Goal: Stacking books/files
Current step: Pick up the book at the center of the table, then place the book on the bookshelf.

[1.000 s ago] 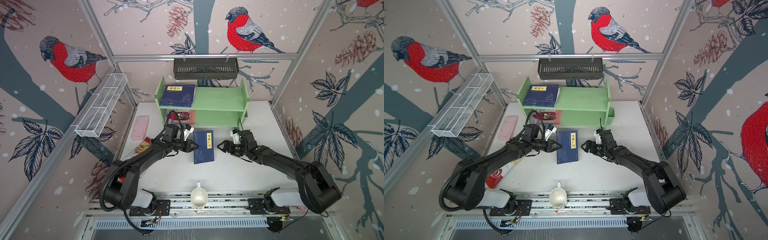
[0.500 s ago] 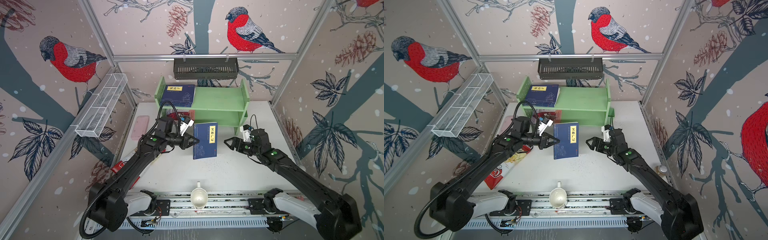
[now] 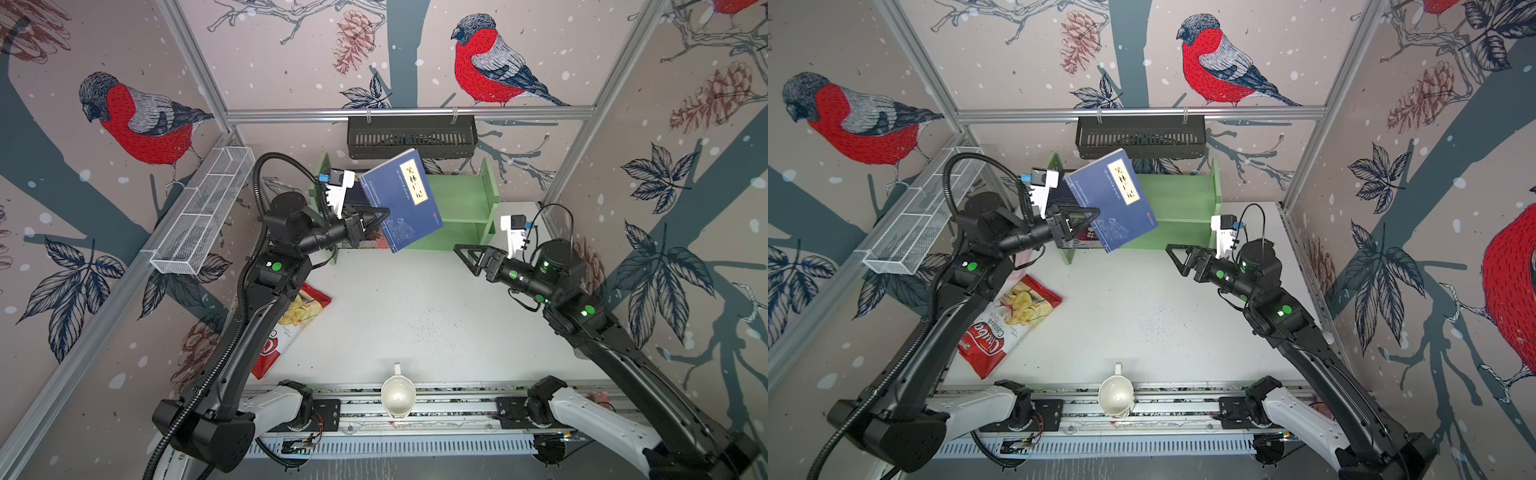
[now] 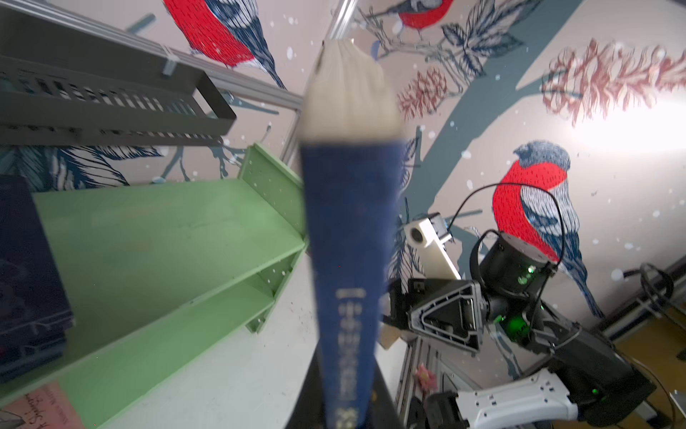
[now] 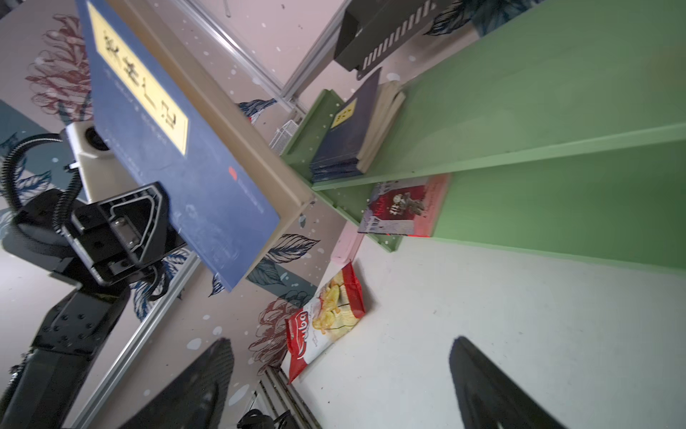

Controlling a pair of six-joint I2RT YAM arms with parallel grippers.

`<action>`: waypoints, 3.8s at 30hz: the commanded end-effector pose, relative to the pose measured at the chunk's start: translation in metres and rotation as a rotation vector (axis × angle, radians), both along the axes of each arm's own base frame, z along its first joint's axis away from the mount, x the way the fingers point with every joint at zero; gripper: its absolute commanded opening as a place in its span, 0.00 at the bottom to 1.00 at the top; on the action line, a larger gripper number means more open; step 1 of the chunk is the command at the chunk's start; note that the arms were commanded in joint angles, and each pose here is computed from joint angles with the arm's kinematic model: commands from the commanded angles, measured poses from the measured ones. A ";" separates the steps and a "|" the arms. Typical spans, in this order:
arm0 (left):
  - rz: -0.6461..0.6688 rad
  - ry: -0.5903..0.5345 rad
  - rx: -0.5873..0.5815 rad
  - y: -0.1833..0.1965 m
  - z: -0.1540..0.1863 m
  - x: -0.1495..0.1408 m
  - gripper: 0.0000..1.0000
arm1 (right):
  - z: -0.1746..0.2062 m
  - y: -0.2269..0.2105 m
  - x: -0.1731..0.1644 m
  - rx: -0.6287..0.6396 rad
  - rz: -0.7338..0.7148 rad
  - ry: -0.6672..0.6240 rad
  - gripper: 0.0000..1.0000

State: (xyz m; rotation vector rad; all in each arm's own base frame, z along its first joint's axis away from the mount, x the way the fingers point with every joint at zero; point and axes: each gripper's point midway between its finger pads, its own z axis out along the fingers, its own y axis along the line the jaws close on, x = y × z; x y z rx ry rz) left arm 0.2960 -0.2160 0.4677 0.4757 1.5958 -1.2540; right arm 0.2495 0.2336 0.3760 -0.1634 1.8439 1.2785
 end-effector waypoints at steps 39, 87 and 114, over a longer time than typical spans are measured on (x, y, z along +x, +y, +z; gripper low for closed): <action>0.115 0.359 -0.606 0.076 -0.013 0.084 0.00 | 0.075 0.175 0.130 0.247 0.346 -0.117 0.35; 0.253 0.468 -0.527 0.086 -0.055 0.105 0.55 | 0.060 0.166 0.164 0.157 0.481 -0.002 0.04; 0.255 0.280 -0.363 0.108 0.002 0.091 0.53 | -0.003 0.171 0.191 0.084 0.532 0.250 0.05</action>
